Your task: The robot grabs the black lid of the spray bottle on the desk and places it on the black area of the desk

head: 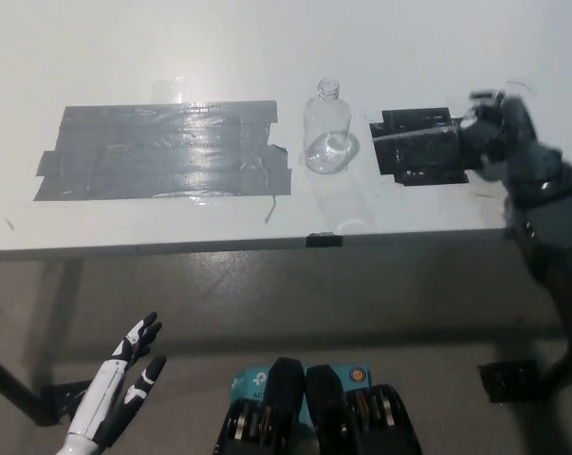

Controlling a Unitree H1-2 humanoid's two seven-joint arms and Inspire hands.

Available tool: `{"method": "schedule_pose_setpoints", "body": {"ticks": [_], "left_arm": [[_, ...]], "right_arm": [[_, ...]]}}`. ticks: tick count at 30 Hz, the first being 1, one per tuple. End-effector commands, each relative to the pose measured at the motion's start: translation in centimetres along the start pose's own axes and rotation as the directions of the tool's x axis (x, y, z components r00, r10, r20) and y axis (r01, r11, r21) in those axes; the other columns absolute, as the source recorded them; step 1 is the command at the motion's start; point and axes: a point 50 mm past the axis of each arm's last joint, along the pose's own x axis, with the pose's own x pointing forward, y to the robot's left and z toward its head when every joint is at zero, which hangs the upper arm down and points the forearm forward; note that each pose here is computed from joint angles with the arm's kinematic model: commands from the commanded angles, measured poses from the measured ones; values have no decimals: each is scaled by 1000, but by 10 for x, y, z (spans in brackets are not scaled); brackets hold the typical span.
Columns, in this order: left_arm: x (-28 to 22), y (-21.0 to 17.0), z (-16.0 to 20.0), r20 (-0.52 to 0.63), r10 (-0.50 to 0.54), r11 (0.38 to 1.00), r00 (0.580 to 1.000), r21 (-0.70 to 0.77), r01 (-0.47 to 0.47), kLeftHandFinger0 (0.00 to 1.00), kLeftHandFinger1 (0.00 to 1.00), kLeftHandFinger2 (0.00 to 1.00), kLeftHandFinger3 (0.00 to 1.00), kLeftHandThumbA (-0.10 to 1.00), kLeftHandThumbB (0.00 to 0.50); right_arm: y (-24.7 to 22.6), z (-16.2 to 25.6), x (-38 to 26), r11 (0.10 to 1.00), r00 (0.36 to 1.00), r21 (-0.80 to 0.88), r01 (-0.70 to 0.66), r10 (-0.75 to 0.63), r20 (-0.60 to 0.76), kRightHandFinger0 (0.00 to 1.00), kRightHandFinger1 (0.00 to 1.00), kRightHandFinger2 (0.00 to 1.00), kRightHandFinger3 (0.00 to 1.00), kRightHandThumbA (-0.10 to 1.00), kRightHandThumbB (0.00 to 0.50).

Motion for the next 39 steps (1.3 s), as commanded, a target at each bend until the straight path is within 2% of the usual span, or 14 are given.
{"method": "schedule_pose_setpoints", "body": {"ticks": [1,2,3,4,5,9,12,19,20,21,24,32,35,39], "left_arm": [[-4,5,3,39,27,1000,999,-7,-27,1000,1000,1000,1000,956,239],[-4,4,2,34,29,1000,999,0,-29,1000,1000,1000,1000,955,239],[-4,5,3,33,29,1000,999,6,-29,1000,1000,1000,1000,956,239],[-4,5,3,34,30,1000,999,8,-30,991,1000,1000,1000,956,233],[-4,5,3,34,30,1000,999,6,-30,986,1000,1000,1000,957,238],[-2,7,6,41,41,999,998,11,-41,958,1000,1000,1000,960,234],[-1,7,5,41,34,999,999,13,-35,971,1000,1000,1000,962,236],[-1,7,5,45,26,999,999,29,-28,998,1000,1000,1000,957,229],[-1,7,5,42,26,999,999,30,-27,1000,1000,1000,1000,957,229],[-1,7,5,41,27,999,999,27,-28,1000,1000,1000,1000,955,228],[-1,7,5,42,31,999,999,17,-32,974,1000,997,1000,943,235],[5,11,9,55,37,999,998,21,-39,981,1000,989,1000,936,224],[12,14,13,64,42,999,997,31,-44,984,998,989,1000,944,225],[23,17,18,86,52,998,995,28,-55,974,1000,1000,1000,943,223]], "right_arm": [[6,13,-1,992,995,116,48,-58,82,141,500,792,878,313,253],[12,3,-2,987,997,161,-1,-11,71,448,851,1000,1000,565,251],[16,-1,-3,979,997,197,-49,36,67,681,1000,1000,1000,696,302],[19,-6,-4,975,995,199,-94,84,57,1000,1000,1000,1000,877,370],[20,-8,-4,976,993,189,-109,100,54,1000,1000,1000,1000,964,415],[18,4,-3,978,989,175,-111,92,113,1000,1000,1000,1000,1000,388],[13,13,-2,986,986,148,-72,48,162,1000,1000,1000,1000,1000,413],[0,37,-3,993,954,40,110,-117,275,1000,1000,1000,1000,1000,421],[-1,40,-3,991,946,22,135,-135,296,1000,1000,1000,1000,1000,470],[-4,46,-3,987,933,19,159,-156,325,1000,1000,1000,1000,1000,440],[-11,60,-6,975,893,48,216,-218,394,1000,1000,1000,1000,1000,426],[-44,114,-27,908,684,184,376,-406,606,1000,1000,1000,1000,1000,417],[-57,138,-55,885,521,256,389,-441,731,1000,1000,1000,1000,1000,427],[-60,149,-97,870,377,267,415,-431,820,1000,1000,1000,1000,1000,414]]}}
